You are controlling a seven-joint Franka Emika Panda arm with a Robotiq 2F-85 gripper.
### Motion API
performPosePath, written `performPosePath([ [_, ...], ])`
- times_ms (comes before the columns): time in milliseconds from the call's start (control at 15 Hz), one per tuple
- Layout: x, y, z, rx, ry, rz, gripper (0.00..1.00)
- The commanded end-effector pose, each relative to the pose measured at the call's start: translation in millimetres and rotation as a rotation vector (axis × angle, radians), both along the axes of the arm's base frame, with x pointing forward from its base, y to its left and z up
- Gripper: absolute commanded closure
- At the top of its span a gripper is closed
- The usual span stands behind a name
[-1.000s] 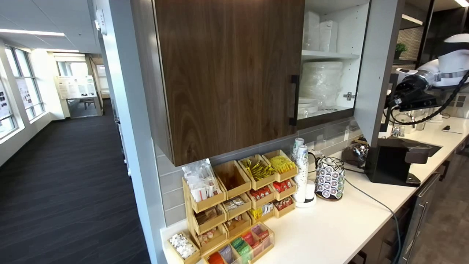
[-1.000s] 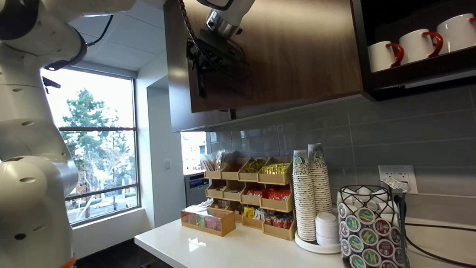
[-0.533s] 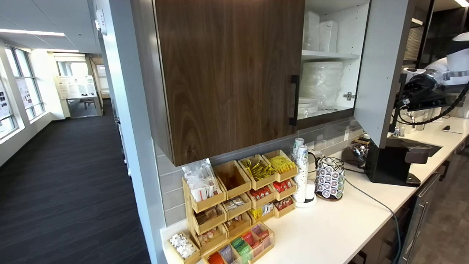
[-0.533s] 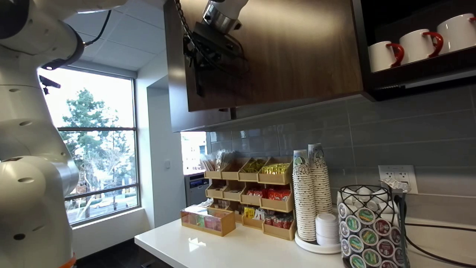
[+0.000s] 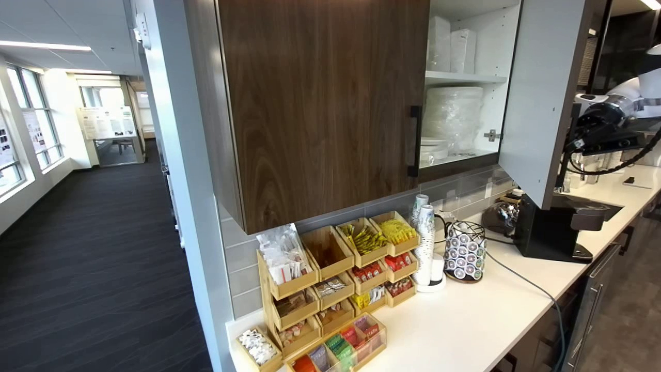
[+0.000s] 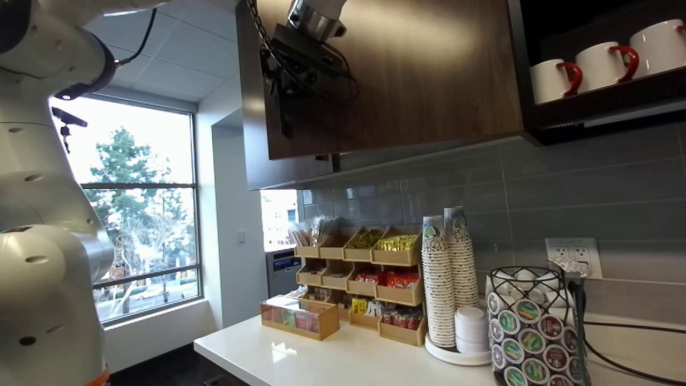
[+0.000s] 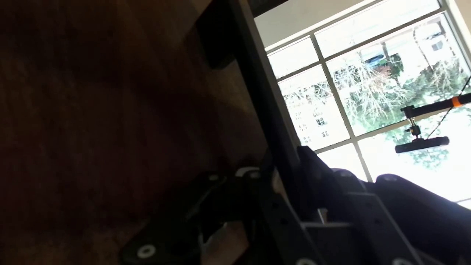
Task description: Open the door to the cupboard
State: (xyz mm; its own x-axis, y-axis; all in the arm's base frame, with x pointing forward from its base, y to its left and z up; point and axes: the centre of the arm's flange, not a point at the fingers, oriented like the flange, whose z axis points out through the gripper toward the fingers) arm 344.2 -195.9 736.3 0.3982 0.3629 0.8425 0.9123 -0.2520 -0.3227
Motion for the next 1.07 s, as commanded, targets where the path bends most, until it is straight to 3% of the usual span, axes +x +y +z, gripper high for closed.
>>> performPosePath([
  [0, -14, -2, 5, -0.008, -0.002, -0.018, 0.95],
  [400, -16, -6, 7, -0.013, -0.005, -0.025, 0.95],
  [467, -15, -7, 7, -0.01, -0.005, -0.034, 0.54],
  [600, -15, -9, 8, -0.005, -0.008, -0.039, 0.48],
  [1000, -14, -24, 12, -0.008, -0.056, -0.112, 0.05],
])
